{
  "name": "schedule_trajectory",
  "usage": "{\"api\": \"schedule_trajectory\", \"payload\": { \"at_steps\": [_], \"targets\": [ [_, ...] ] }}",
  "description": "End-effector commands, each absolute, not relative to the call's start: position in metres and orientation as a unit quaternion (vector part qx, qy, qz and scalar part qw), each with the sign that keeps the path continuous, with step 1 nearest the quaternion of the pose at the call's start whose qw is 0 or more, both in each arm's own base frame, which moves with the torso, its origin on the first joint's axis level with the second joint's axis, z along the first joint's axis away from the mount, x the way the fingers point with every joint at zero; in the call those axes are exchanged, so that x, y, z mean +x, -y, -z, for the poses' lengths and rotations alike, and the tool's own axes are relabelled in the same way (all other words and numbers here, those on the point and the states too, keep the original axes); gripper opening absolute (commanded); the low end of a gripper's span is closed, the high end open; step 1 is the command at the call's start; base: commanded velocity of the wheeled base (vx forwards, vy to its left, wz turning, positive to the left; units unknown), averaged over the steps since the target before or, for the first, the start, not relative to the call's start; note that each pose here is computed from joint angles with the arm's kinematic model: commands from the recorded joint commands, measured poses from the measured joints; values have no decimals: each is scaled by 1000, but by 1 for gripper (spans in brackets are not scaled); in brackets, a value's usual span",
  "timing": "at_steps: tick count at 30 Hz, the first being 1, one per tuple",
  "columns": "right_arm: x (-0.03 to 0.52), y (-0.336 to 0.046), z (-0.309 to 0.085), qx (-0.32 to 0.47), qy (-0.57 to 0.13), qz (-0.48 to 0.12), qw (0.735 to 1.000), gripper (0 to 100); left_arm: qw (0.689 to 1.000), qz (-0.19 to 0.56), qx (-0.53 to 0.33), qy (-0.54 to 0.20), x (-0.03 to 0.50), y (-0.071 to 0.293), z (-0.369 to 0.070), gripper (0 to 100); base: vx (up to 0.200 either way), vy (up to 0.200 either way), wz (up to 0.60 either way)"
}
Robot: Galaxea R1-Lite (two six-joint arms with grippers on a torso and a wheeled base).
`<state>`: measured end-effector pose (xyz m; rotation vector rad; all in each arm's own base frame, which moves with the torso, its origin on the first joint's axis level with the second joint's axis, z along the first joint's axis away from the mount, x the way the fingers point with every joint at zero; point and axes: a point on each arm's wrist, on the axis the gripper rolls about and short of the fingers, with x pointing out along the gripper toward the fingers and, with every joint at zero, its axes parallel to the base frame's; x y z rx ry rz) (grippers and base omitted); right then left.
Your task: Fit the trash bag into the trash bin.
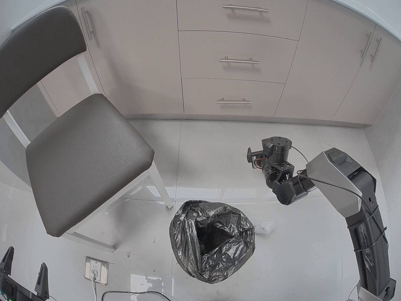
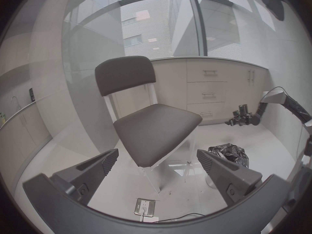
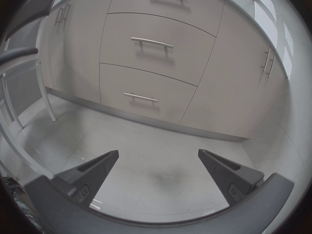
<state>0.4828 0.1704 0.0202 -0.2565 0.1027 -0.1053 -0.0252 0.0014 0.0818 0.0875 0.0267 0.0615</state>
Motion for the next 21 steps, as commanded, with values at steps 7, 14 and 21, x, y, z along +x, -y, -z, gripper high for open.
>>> {"api": "schedule_trajectory", "payload": {
  "at_steps": [7, 14, 21],
  "targets": [
    [498, -166, 6, -139, -74, 59, 986, 100, 996, 2, -87, 1, -27, 0, -84, 100, 0, 0, 0],
    [520, -161, 19, -137, -70, 86, 984, 100, 1000, -15, 2, -4, -26, -1, -81, 100, 0, 0, 0],
    [528, -163, 23, -137, -70, 89, 984, 100, 999, -54, 2, -3, -26, -2, -82, 100, 0, 0, 0]
  ]
}}
